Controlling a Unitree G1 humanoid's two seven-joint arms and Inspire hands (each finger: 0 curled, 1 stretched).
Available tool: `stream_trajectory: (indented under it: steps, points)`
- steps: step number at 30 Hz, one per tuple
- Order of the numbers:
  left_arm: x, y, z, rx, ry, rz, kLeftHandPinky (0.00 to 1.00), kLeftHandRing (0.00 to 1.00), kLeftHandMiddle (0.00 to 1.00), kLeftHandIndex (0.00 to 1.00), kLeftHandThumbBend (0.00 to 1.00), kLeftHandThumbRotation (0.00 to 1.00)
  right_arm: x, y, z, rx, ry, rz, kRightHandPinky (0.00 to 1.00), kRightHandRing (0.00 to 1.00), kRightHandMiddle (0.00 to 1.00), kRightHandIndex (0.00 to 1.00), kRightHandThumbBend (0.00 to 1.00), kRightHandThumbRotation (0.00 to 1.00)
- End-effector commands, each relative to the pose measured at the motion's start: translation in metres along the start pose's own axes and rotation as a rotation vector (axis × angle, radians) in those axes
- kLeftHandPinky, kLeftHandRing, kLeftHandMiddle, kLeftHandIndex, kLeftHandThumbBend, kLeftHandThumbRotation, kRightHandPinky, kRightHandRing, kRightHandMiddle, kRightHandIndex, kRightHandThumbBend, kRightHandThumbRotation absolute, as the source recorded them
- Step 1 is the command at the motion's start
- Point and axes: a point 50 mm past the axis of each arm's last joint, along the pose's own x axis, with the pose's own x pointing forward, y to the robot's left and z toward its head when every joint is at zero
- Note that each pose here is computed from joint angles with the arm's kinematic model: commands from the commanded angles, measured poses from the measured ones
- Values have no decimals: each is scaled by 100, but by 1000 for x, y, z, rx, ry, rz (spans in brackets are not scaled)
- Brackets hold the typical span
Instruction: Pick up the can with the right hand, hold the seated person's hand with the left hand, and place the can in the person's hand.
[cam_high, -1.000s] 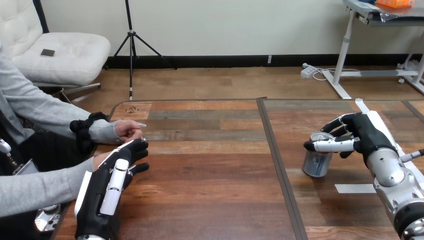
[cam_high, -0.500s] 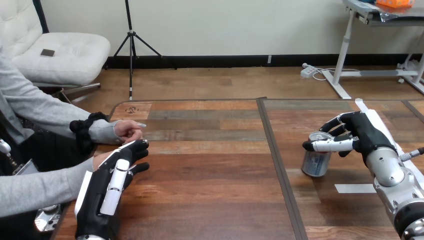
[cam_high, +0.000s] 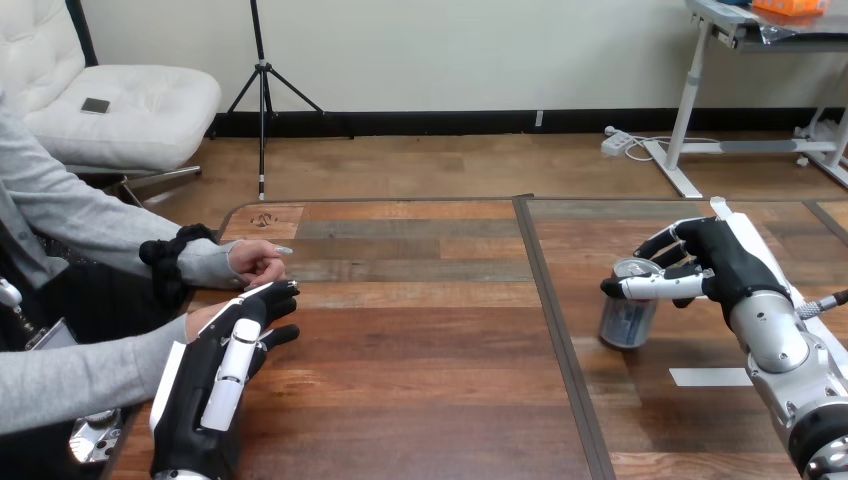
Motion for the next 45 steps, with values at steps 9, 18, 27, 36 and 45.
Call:
stream_trajectory:
  steps: [9, 18, 27, 36, 45]
  points:
    - [16, 4, 21, 104, -125, -17, 74, 82, 80, 69, 51, 85, 6, -19, 33, -27, -165, -60, 35, 39, 44, 46, 77, 0]
    - [21, 15, 49, 340, -283, -33, 58, 71, 73, 68, 50, 75, 5, -21, 36, -28, -199, -54, 35, 39, 44, 46, 75, 0]
    - [26, 27, 80, 604, -365, -32, 52, 68, 72, 71, 83, 61, 5, -23, 39, -29, -216, -60, 36, 40, 44, 46, 75, 0]
    - [28, 35, 107, 812, -397, -31, 55, 75, 79, 76, 98, 55, 6, -22, 41, -18, -223, -59, 36, 39, 43, 46, 75, 0]
    - [32, 41, 126, 1009, -413, 13, 56, 74, 78, 75, 100, 47, 6, -21, 42, -13, -226, -54, 36, 39, 43, 46, 75, 0]
